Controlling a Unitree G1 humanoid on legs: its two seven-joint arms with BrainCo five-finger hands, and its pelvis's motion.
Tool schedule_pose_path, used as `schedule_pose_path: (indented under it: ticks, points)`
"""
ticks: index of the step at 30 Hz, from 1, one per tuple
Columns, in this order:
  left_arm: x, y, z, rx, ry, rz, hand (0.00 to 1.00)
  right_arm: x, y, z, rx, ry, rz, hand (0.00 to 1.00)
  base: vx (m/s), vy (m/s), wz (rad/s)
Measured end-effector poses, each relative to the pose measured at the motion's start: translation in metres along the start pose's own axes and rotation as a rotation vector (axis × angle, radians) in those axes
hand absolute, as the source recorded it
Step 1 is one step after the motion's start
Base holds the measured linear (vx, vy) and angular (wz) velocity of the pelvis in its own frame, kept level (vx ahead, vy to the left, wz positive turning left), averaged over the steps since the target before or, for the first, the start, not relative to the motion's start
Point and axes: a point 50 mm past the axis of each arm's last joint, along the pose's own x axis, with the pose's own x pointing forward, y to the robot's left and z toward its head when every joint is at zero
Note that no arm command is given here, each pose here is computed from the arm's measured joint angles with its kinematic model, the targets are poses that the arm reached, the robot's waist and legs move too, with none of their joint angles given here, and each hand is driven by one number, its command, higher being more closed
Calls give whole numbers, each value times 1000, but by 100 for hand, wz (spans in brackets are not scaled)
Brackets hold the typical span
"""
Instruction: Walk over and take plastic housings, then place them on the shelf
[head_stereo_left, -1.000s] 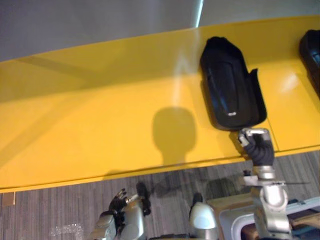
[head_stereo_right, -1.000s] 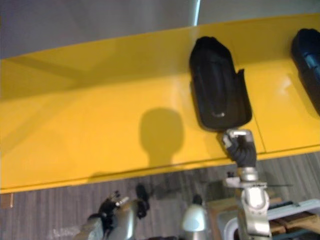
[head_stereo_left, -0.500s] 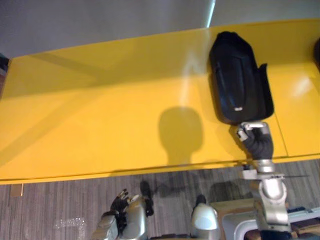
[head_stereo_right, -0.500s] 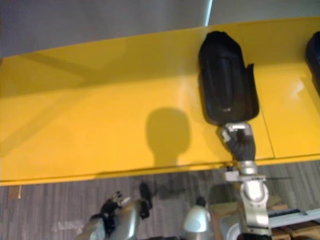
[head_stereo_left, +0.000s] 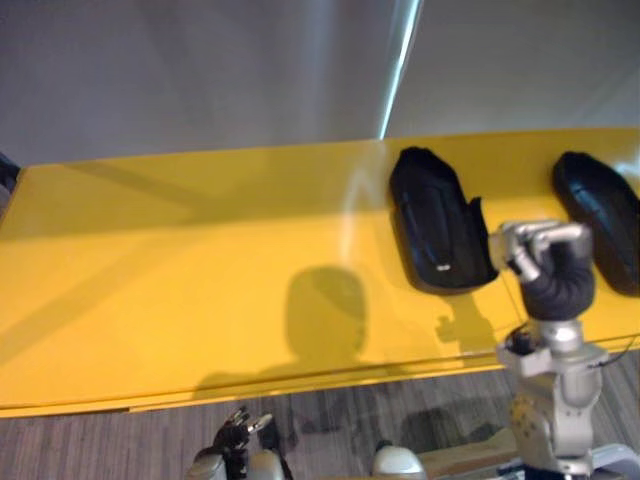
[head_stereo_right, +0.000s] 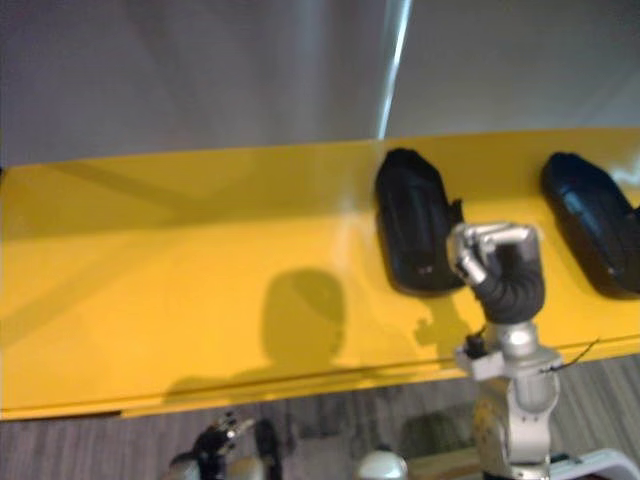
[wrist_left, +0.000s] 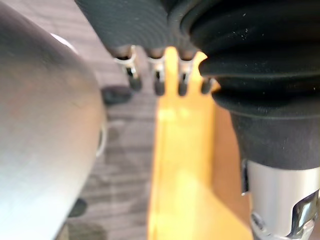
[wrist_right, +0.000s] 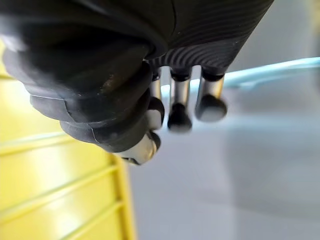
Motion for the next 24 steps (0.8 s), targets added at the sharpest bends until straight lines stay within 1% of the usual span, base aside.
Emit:
schedule_pose_path:
  ticks: [3, 5, 6, 8, 9, 10, 12, 13, 15, 16, 18, 19, 21, 23, 24]
  points:
    - [0, 1, -7, -14, 38, 9, 0, 12, -13, 9, -108, -58, -119, 0, 7, 19, 3]
    - [-1, 2, -13, -23, 75, 18, 0, 16, -25, 15, -181, -72, -230, 0, -50, 22, 2]
    - [-1, 4, -15, -28, 84, 26, 0, 16, -28, 16, -192, -71, -263, 0, -75, 6, -1]
    - [-3, 10, -21, -86, 105, 59, 0, 10, -46, 18, -250, -46, -392, 0, -100, -3, -2]
    - [-4, 10, -25, -98, 115, 64, 0, 3, -58, 16, -283, -17, -475, 0, -85, -2, -3]
    - [-5, 10, -27, -100, 123, 66, 0, -1, -64, 15, -295, 1, -516, 0, -127, 7, -8]
    - [-6, 15, -31, -119, 137, 89, 0, -25, -83, -1, -331, 121, -674, 0, -146, -4, -19]
    - [-7, 16, -32, -125, 140, 95, 0, -32, -86, -6, -342, 156, -707, 0, -167, -35, -27]
    - [-8, 20, -35, -152, 148, 129, 0, -67, -101, -20, -385, 299, -858, 0, -171, -57, -9]
    - [-10, 20, -39, -163, 155, 136, 0, -77, -104, -22, -400, 334, -902, 0, -151, -45, 14]
    - [-12, 19, -46, -177, 166, 141, 0, -124, -118, -17, -488, 431, -1106, 0, -88, -13, 11]
    - [-12, 19, -46, -180, 165, 143, 0, -136, -121, -15, -510, 456, -1158, 0, -39, 4, 4]
    - [-14, 22, -48, -204, 156, 162, 0, -186, -124, -8, -584, 529, -1376, 0, -15, 14, 4]
    - [-16, 24, -49, -207, 157, 172, 0, -210, -119, -6, -580, 546, -1486, 0, 21, 15, 0]
    - [-16, 25, -49, -206, 155, 175, 0, -216, -118, -7, -582, 564, -1504, 0, 52, 32, 0]
